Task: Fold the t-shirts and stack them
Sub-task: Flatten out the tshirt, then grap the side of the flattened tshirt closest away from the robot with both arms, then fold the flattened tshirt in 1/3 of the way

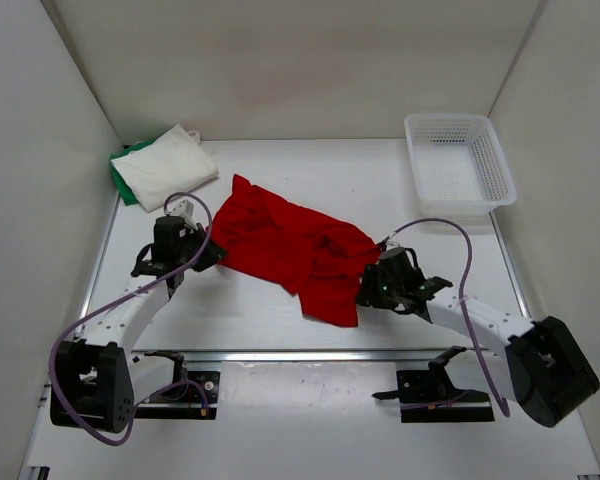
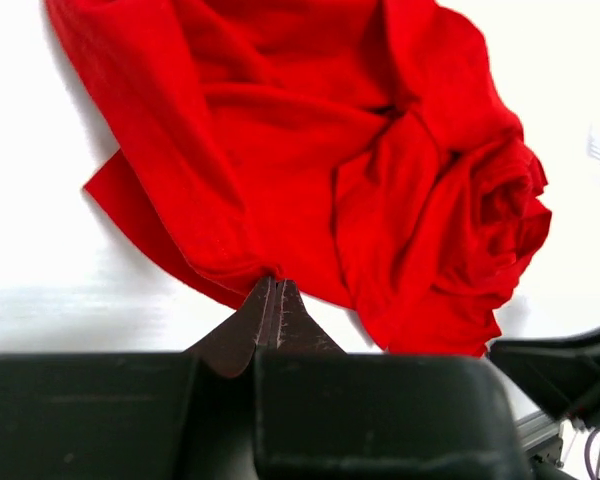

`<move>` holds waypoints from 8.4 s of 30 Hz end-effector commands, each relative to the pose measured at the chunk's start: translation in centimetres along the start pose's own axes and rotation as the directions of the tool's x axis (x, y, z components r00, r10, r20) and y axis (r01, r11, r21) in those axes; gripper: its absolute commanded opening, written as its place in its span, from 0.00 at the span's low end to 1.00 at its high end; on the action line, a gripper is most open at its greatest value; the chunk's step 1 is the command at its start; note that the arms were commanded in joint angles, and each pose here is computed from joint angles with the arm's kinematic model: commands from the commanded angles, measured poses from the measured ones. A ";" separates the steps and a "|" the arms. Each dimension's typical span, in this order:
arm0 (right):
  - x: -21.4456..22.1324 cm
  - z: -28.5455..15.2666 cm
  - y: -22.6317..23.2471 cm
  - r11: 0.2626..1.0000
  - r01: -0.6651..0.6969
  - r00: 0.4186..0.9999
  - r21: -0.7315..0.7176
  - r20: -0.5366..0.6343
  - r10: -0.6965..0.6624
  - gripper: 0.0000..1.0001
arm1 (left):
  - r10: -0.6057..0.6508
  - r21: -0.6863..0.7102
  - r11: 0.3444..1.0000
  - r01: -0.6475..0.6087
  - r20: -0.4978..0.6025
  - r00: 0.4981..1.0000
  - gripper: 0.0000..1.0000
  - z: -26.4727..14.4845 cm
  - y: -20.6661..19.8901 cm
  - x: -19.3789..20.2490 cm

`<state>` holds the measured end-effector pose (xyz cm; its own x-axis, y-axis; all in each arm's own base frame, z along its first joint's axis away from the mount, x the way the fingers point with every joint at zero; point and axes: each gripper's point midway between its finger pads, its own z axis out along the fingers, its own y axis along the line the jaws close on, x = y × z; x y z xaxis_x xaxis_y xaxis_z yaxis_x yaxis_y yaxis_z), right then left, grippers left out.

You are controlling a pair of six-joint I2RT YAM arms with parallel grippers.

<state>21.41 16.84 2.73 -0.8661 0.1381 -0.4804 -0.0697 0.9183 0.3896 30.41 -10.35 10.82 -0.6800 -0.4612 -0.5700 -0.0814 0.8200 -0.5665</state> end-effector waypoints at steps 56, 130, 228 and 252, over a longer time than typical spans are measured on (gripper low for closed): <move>7.8 -2.5 3.3 0.982 0.118 0.980 0.149 -0.178 -0.091 0.43 | 0.029 0.128 0.991 -0.028 -0.008 1.000 0.00 -0.2 -3.2 1.7; -49.8 -44.9 14.2 0.946 0.232 0.032 0.227 0.970 -0.240 0.00 | -0.053 0.221 0.960 -0.172 0.746 0.664 0.00 -16.9 -17.1 -43.8; -21.4 0.5 -8.8 0.980 -0.075 0.993 0.183 0.101 0.057 0.00 | -0.381 -0.250 0.873 0.419 0.188 0.905 0.18 8.9 12.6 -9.8; -9.2 -4.9 -7.5 0.967 -0.238 0.927 0.091 0.319 0.198 0.07 | -0.374 -0.278 0.876 0.395 0.127 0.919 0.57 1.4 12.4 0.2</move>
<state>27.65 7.77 8.51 -0.7125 0.3520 -0.6070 0.1221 0.9141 0.3868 30.20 -0.33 2.39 -0.4928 -0.7921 -0.3601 -0.5733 0.6069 -0.5504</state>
